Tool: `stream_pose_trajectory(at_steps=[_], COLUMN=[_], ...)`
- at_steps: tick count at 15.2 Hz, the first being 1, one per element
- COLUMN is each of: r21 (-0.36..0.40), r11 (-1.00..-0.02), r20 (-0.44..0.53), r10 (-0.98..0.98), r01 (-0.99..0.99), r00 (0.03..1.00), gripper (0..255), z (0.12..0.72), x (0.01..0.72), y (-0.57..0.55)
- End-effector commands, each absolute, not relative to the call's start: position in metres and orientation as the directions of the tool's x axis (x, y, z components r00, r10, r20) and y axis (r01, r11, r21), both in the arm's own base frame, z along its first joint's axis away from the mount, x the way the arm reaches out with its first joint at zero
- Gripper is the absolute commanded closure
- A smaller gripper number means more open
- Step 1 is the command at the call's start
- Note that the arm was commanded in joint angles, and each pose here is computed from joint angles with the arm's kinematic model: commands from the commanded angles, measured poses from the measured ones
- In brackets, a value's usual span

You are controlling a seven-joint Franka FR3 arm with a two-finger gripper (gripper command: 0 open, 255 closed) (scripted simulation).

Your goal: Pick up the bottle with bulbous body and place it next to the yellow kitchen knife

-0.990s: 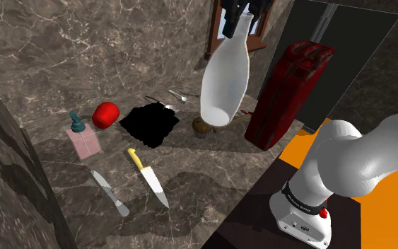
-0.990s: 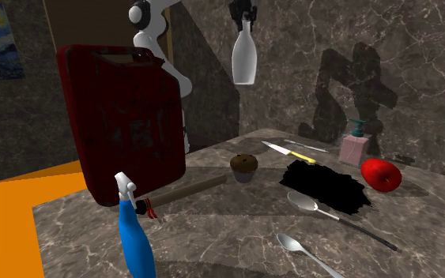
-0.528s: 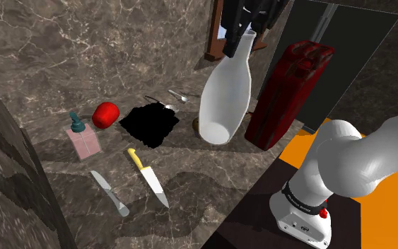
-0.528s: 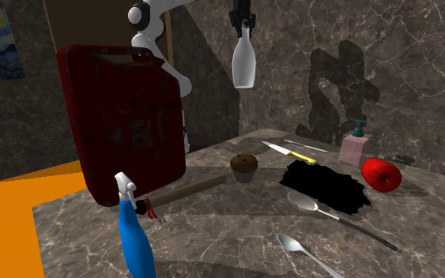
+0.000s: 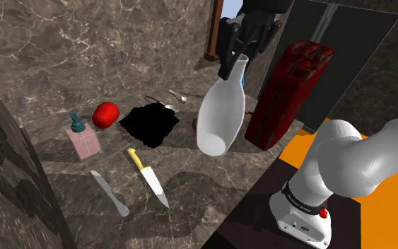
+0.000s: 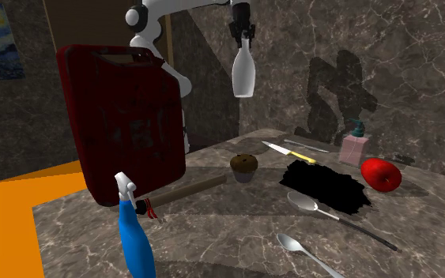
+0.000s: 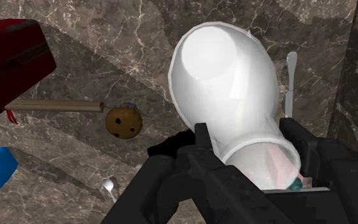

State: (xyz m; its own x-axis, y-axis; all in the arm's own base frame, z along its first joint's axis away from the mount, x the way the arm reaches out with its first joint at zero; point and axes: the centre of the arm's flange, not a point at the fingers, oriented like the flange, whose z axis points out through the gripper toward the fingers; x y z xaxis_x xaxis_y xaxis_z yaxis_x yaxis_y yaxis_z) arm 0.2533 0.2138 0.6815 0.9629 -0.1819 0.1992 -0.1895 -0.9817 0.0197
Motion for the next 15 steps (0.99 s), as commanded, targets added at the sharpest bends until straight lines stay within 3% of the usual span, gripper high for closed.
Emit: stream_pose_trajectory(at_steps=[1,15], r21=[0.019,0.019], r11=[-0.982,-0.982], r20=[0.200,0.200], r10=[-0.182,-0.182], r01=[-0.190,-0.190], r00=[0.963,0.963], gripper=[255,255], z=[0.671,0.597], x=[0.253,0.253], y=[0.214,0.214])
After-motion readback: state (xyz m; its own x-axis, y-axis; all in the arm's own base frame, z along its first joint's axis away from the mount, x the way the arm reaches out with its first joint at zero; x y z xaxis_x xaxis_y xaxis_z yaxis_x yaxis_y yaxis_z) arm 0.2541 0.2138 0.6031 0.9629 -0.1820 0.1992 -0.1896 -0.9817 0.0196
